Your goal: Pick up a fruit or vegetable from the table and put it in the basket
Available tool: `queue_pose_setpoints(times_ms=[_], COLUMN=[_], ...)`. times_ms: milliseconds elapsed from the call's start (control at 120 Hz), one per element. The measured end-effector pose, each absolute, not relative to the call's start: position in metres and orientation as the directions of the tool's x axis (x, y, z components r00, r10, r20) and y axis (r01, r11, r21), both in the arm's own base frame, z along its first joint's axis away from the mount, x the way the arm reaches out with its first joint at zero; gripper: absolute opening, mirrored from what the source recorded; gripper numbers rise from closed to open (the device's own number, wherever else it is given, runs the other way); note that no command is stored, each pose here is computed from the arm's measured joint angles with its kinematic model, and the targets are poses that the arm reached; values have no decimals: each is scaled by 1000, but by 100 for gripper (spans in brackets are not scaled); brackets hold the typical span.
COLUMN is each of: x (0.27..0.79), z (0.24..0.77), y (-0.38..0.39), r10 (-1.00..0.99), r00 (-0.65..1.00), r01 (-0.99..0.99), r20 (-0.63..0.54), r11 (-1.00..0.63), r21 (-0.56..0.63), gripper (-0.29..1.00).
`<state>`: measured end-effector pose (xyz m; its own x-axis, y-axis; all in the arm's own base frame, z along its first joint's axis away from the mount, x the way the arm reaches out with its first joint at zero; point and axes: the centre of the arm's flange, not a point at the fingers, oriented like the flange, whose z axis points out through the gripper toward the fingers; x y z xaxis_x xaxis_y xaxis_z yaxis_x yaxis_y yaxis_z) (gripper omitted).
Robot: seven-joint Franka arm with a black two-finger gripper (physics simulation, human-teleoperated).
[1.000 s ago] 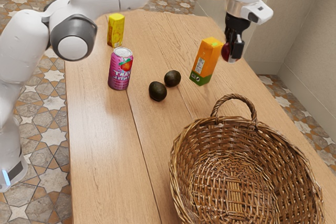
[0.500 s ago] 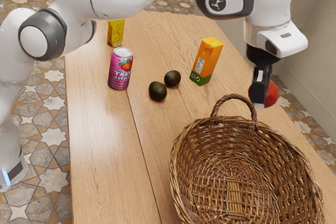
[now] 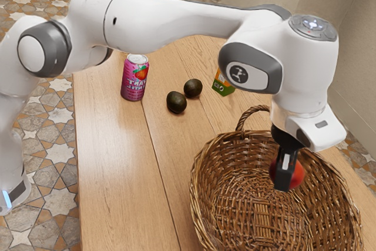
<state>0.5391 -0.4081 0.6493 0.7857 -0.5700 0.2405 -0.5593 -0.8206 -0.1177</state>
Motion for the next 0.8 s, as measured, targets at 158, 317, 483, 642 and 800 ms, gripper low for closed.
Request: queue_pose_setpoints(times_ms=[158,317,483,642,800], x=[566,585,608,604,518], z=[579,540,515,526,798], y=[-415,-412,-392,-393,-172], r10=[-514,-456,-377,-350,27], r00=[845,884,923,933,942], r01=[-507,-451,-374,-347,92], r20=[148,103,79,87,334], r11=[-858,-890,-926,-936,-979], r21=[-87,-65,-59,-55,-179], gripper=[41,42,46,61,66])
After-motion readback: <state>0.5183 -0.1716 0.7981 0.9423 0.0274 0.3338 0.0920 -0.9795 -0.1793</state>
